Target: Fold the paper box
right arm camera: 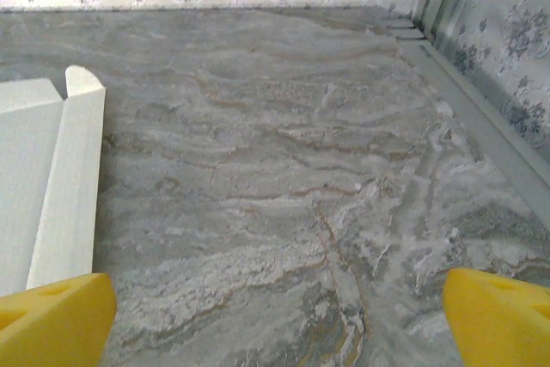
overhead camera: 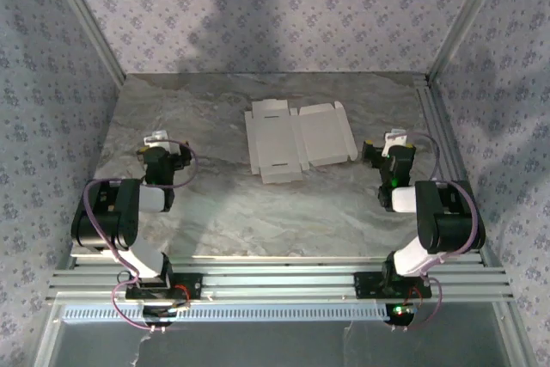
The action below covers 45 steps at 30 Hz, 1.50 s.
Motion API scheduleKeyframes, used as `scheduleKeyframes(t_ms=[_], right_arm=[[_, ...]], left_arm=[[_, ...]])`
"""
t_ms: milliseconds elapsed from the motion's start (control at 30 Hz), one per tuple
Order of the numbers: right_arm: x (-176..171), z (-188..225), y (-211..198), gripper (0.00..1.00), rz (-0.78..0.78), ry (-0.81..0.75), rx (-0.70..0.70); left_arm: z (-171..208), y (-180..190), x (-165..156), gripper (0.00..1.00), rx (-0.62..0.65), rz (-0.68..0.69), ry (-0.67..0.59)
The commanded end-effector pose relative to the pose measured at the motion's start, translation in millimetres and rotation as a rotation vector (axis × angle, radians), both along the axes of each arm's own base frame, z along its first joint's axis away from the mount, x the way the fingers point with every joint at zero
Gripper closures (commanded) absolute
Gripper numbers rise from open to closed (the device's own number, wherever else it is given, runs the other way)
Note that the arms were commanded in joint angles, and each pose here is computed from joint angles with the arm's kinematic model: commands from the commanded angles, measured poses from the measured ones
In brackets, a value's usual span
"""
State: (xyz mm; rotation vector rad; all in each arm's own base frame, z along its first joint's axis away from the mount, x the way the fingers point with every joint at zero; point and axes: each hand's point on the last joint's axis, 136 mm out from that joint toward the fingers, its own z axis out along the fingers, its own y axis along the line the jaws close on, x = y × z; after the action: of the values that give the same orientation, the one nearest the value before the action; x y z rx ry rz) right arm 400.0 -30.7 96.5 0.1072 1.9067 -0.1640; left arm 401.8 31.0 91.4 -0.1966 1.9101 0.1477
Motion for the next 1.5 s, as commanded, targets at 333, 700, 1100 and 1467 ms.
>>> scheduleKeyframes(t_ms=[333, 700, 1100, 1467], right_arm=[[-10.9, -11.6, 3.1, 0.01, 0.026, 0.062, 0.013], [-10.9, -11.4, 2.8, 0.01, 0.026, 0.061, 0.012], [-20.0, 27.6, -6.1, 0.01, -0.060, 0.059, -0.009], [-92.4, 187.0, 11.9, 0.04, -0.162, -0.151, 0.645]], left_arm=[[-0.8, -2.9, -7.1, 0.00, 0.006, -0.038, 0.028], [-0.6, -3.4, -7.0, 0.00, 0.004, -0.039, 0.028], [23.5, -19.8, -17.5, 0.00, 0.079, -0.070, -0.022], [103.4, -103.0, -67.8, 0.00, -0.621, -0.104, 0.130]])
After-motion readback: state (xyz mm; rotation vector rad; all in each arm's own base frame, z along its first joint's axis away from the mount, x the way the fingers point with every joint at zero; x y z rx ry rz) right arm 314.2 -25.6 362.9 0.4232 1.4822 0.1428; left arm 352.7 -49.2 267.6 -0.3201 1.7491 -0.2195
